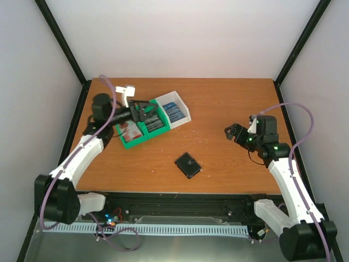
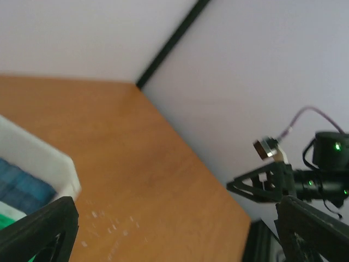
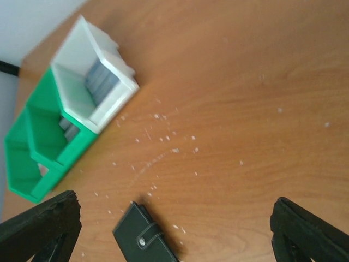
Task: Put the credit cards into the card holder
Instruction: Adjust the card holder at the center of the board.
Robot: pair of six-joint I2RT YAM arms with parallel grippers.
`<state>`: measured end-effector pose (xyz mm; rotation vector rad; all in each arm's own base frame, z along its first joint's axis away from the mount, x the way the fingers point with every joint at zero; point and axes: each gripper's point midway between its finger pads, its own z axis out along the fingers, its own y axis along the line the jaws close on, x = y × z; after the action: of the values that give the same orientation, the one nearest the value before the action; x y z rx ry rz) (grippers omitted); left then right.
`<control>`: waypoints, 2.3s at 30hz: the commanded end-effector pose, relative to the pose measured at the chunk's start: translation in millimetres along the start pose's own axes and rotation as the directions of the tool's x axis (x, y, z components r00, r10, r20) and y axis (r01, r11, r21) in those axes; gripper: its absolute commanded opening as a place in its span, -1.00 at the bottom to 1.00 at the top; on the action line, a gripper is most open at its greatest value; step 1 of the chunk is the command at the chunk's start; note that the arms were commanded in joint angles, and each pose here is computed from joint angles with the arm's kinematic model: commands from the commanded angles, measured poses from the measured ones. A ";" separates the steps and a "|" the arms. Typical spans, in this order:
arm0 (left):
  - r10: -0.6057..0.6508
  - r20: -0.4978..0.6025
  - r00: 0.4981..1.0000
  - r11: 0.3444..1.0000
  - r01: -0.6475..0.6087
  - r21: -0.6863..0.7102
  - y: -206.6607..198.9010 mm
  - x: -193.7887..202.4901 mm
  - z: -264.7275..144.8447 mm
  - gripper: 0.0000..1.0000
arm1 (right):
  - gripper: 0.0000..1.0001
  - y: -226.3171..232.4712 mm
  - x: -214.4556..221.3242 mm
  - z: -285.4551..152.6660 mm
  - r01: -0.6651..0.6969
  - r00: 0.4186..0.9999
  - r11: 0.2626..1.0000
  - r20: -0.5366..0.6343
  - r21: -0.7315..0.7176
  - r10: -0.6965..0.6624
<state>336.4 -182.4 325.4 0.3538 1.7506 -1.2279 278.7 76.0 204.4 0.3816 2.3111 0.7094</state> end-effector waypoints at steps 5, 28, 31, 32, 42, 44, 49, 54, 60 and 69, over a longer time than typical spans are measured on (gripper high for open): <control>-0.221 -0.282 0.934 0.975 0.210 -0.070 0.2 103.1 62.0 0.99 | 0.69 -22.6 71.2 46.6 0.025 0.976 0.988 -0.219 0.152 0.009; -0.571 -0.452 0.686 0.818 0.425 -0.388 34.5 265.5 16.0 0.60 | -0.35 18.0 225.6 112.3 0.479 0.713 0.876 -0.608 0.059 -0.349; -0.573 -0.456 0.681 0.816 0.423 -0.393 36.2 268.6 15.6 0.58 | -0.44 16.3 233.5 112.3 0.471 0.713 0.879 -0.616 0.068 -0.335; -0.574 -0.458 0.679 0.816 0.424 -0.394 36.6 269.6 15.6 0.58 | -0.45 17.2 236.0 112.9 0.465 0.715 0.883 -0.617 0.068 -0.329; -0.596 -0.457 0.660 0.800 0.433 -0.416 39.6 278.4 11.0 0.57 | -0.32 47.7 220.5 117.6 0.391 0.799 0.917 -0.524 0.079 -0.296; -0.593 -0.458 0.662 0.802 0.433 -0.412 39.1 278.7 10.8 0.57 | -0.20 45.1 202.6 111.2 0.430 0.815 0.894 -0.481 0.129 -0.322; -0.594 -0.460 0.660 0.801 0.434 -0.412 40.8 280.1 12.5 0.58 | 0.06 24.1 191.5 105.8 0.509 0.799 0.835 -0.476 0.212 -0.366; -0.604 -0.467 0.646 0.795 0.441 -0.418 42.1 285.1 12.3 0.59 | -0.08 23.4 212.3 115.7 0.511 0.761 0.846 -0.538 0.153 -0.362; -0.609 -0.475 0.636 0.791 0.444 -0.420 41.4 290.2 8.3 0.59 | -0.54 35.8 231.4 121.6 0.433 0.760 0.898 -0.568 0.078 -0.317; -0.633 -0.469 0.616 0.772 0.458 -0.441 43.6 298.8 3.4 0.56 | -0.58 67.7 246.6 132.3 0.228 0.799 0.974 -0.574 0.012 -0.180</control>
<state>214.7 -239.6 56.1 -0.0062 2.7152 -1.3131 193.1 264.8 28.8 -0.1578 2.9109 0.5229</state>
